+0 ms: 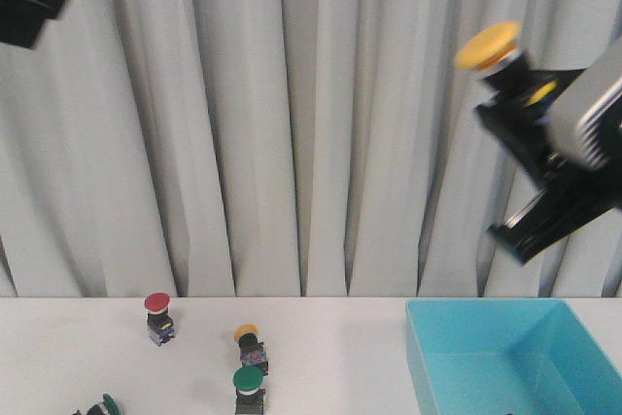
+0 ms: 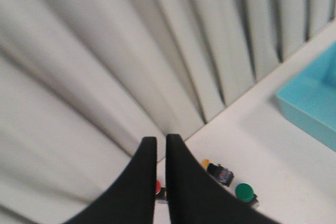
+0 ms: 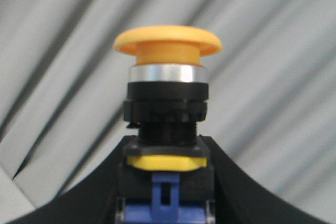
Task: Pick red and yellow buttons and place in box
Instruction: 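Lower the yellow button into the blue box and open the right gripper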
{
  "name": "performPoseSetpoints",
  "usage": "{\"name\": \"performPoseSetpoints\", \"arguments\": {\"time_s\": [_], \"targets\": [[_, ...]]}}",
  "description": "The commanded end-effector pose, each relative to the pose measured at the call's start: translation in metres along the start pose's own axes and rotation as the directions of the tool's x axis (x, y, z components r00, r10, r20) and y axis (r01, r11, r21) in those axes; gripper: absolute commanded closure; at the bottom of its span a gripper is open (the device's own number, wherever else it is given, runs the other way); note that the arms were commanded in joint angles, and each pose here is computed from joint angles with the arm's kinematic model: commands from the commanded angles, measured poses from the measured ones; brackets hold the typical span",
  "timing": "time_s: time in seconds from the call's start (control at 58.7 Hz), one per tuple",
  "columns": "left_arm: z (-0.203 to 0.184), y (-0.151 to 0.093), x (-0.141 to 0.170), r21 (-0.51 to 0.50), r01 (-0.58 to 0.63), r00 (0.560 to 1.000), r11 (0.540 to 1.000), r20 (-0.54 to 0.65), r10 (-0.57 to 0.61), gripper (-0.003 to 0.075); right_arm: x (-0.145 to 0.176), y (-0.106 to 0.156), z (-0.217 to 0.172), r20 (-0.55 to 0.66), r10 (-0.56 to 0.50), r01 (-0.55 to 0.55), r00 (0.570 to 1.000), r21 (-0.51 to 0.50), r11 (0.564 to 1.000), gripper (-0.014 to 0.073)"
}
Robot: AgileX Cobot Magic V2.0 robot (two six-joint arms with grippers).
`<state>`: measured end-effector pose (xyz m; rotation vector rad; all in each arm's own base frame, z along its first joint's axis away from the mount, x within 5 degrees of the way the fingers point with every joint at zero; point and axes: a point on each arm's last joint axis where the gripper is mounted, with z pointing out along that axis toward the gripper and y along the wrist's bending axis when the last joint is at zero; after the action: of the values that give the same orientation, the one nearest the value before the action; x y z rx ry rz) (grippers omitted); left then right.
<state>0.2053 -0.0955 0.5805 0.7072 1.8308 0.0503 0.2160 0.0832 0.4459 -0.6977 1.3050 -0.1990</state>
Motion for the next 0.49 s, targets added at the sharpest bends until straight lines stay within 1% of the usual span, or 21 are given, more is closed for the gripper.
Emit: {"name": "performPoseSetpoints", "arguments": {"time_s": [0.0,0.068,0.085,0.136,0.238,0.272,0.307,0.324,0.341,0.358,0.409,0.426,0.443,0.46,0.477], "targets": [[-0.031,0.009,-0.005,-0.055,0.053,0.994,0.997,0.096,-0.048,0.0728,-0.003,-0.032,-0.005,0.067,0.180,-0.189,0.981,0.153,0.970,0.0587],[-0.036,0.010,-0.005,-0.058,0.055,0.993,0.997,0.109,-0.049,0.0727,0.015,-0.041,0.001,0.008,0.291,-0.287,0.957,0.194,0.938,0.0587],[-0.037,0.010,-0.005,-0.059,0.055,0.993,0.997,0.111,-0.049,0.0727,0.020,-0.043,0.002,-0.009,0.332,-0.324,0.943,0.204,0.924,0.0587],[-0.040,0.010,-0.004,-0.059,0.057,0.992,0.997,0.113,-0.050,0.0727,0.035,-0.044,0.009,-0.074,0.393,-0.371,0.917,0.212,0.904,0.0585],[-0.032,0.007,0.002,-0.048,0.049,0.996,0.998,0.074,-0.046,0.0727,0.078,-0.041,0.027,-0.261,0.493,-0.445,0.830,0.222,0.867,0.0583],[-0.029,0.005,0.005,-0.042,0.046,0.998,0.998,0.055,-0.043,0.0727,0.094,-0.038,0.033,-0.325,0.532,-0.483,0.782,0.226,0.846,0.0583],[-0.024,0.003,0.008,-0.035,0.040,0.999,0.999,0.034,-0.039,0.0727,0.113,-0.034,0.040,-0.396,0.573,-0.524,0.718,0.234,0.819,0.0582],[-0.022,0.002,0.010,-0.033,0.036,0.999,0.999,0.023,-0.036,0.0727,0.119,-0.033,0.042,-0.416,0.583,-0.535,0.698,0.238,0.811,0.0582],[-0.018,0.001,0.012,-0.030,0.033,0.999,0.999,0.007,-0.033,0.0727,0.128,-0.032,0.045,-0.445,0.596,-0.549,0.668,0.247,0.799,0.0582],[-0.016,0.000,0.014,-0.026,0.028,1.000,0.999,-0.007,-0.028,0.0727,0.133,-0.030,0.047,-0.465,0.600,-0.556,0.651,0.247,0.794,0.0581],[-0.009,-0.003,0.021,-0.019,0.017,0.999,1.000,-0.045,-0.018,0.0727,0.154,-0.023,0.053,-0.538,0.612,-0.580,0.579,0.255,0.773,0.0579],[-0.007,-0.004,0.022,-0.018,0.013,0.998,1.000,-0.054,-0.014,0.0727,0.159,-0.021,0.055,-0.557,0.612,-0.585,0.562,0.255,0.770,0.0578],[-0.003,-0.005,0.025,-0.014,0.010,0.998,1.000,-0.068,-0.011,0.0727,0.167,-0.017,0.057,-0.591,0.606,-0.593,0.533,0.249,0.765,0.0577],[-0.001,-0.006,0.026,-0.012,0.007,0.997,1.000,-0.077,-0.008,0.0727,0.171,-0.014,0.059,-0.606,0.603,-0.597,0.519,0.248,0.763,0.0577],[0.001,-0.007,0.028,-0.009,0.005,0.996,1.000,-0.087,-0.006,0.0727,0.178,-0.010,0.061,-0.634,0.593,-0.600,0.497,0.242,0.762,0.0575]]}}
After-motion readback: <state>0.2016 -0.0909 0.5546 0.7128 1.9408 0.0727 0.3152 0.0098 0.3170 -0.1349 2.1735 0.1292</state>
